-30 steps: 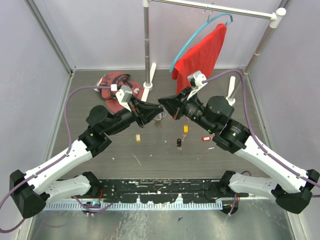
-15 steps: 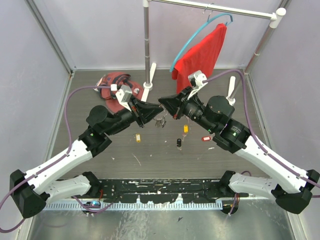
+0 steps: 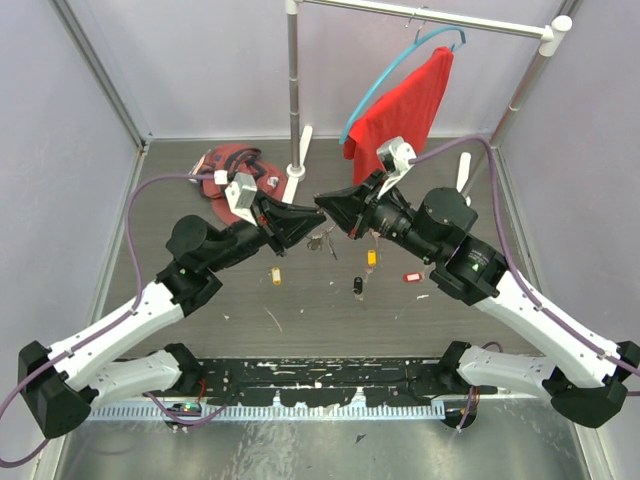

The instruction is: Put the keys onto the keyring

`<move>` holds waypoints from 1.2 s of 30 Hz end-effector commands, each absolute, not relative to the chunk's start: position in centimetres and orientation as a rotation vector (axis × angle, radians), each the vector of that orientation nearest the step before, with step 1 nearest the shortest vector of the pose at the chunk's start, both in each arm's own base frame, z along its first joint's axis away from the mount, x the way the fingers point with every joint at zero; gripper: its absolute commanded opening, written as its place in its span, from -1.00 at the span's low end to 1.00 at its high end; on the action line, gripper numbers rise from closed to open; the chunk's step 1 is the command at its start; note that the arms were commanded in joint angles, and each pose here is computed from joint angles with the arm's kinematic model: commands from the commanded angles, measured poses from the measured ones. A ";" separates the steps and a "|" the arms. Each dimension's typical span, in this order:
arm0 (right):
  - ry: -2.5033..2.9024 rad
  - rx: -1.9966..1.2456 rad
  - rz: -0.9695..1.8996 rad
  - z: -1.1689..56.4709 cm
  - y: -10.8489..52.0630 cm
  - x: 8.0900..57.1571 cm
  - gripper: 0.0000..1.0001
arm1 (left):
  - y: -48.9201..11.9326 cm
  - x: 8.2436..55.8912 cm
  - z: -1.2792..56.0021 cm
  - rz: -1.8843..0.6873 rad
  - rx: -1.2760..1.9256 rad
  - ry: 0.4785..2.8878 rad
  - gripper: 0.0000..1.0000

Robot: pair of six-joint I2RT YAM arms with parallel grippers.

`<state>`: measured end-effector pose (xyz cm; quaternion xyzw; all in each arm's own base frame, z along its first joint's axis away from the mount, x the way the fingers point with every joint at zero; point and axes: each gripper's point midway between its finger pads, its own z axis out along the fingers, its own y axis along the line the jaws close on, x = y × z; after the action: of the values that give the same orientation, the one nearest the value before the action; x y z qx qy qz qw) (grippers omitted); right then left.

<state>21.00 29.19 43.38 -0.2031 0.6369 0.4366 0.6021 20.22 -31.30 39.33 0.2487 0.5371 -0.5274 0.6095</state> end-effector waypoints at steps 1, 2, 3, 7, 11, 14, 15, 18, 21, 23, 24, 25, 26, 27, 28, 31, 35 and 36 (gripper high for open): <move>1.346 -0.567 1.105 47.0 29.4 18.4 -0.77 | -30.6 19.7 40.6 -1.204 0.576 1.150 -1.00; 1.342 -0.581 1.107 47.0 29.4 18.1 -0.71 | -30.6 19.7 40.6 -1.200 0.579 1.146 -1.00; 1.334 -0.593 1.107 47.2 29.3 17.9 -0.65 | -30.5 19.5 40.6 -1.200 0.583 1.138 -1.00; 1.317 -0.597 1.074 47.6 28.2 17.6 -0.43 | -30.1 19.2 40.9 -1.186 0.593 1.111 -1.00; 1.301 -0.550 1.011 48.3 26.6 17.9 -0.37 | -30.2 18.9 40.8 -1.185 0.619 1.099 -1.00; 1.299 -0.527 0.956 48.6 25.4 18.1 -0.34 | -30.3 18.4 40.6 -1.186 0.656 1.090 -1.00; 1.303 -0.527 0.936 48.4 25.2 18.2 -0.32 | -30.3 18.3 40.5 -1.183 0.668 1.091 -1.00; 1.324 -0.550 0.882 47.8 24.5 18.3 -0.31 | -30.1 18.1 40.4 -1.164 0.688 1.092 -1.00; 1.338 -0.607 0.855 47.4 24.5 18.1 -0.28 | -30.0 18.1 40.4 -1.143 0.706 1.102 -1.00; 1.356 -0.640 0.856 47.2 24.9 18.0 -0.28 | -29.9 18.1 40.4 -1.130 0.715 1.109 -1.00; 1.365 -0.646 0.865 47.2 25.1 17.9 -0.28 | -29.8 18.1 40.3 -1.123 0.719 1.113 -1.00; 1.374 -0.650 0.878 47.2 25.4 17.9 -0.28 | -29.8 18.2 40.1 -1.114 0.725 1.119 -1.00; 1.385 -0.649 0.895 47.2 25.7 17.8 -0.27 | -29.8 18.3 40.1 -1.106 0.727 1.125 -1.00; 1.394 -0.650 0.915 47.3 26.0 17.7 -0.28 | -29.8 18.4 39.9 -1.099 0.730 1.136 -1.00; 1.406 -0.653 0.936 47.4 26.3 17.6 -0.28 | -29.8 18.5 39.9 -1.092 0.731 1.145 -1.00; 1.449 -0.637 1.001 47.3 27.0 17.3 -0.28 | -29.6 18.8 39.9 -1.067 0.725 1.159 -1.00; 1.518 -0.618 1.027 46.6 27.6 17.5 -0.29 | -29.6 19.3 39.8 -1.039 0.726 1.180 -1.00; 1.538 -0.621 1.027 46.2 27.7 17.5 -0.29 | -29.6 19.4 39.9 -1.035 0.723 1.180 -1.00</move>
<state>18.42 27.55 44.66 -0.2759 0.6523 0.4071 0.5768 19.11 -30.17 37.32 0.3207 0.5386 -0.4704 0.6211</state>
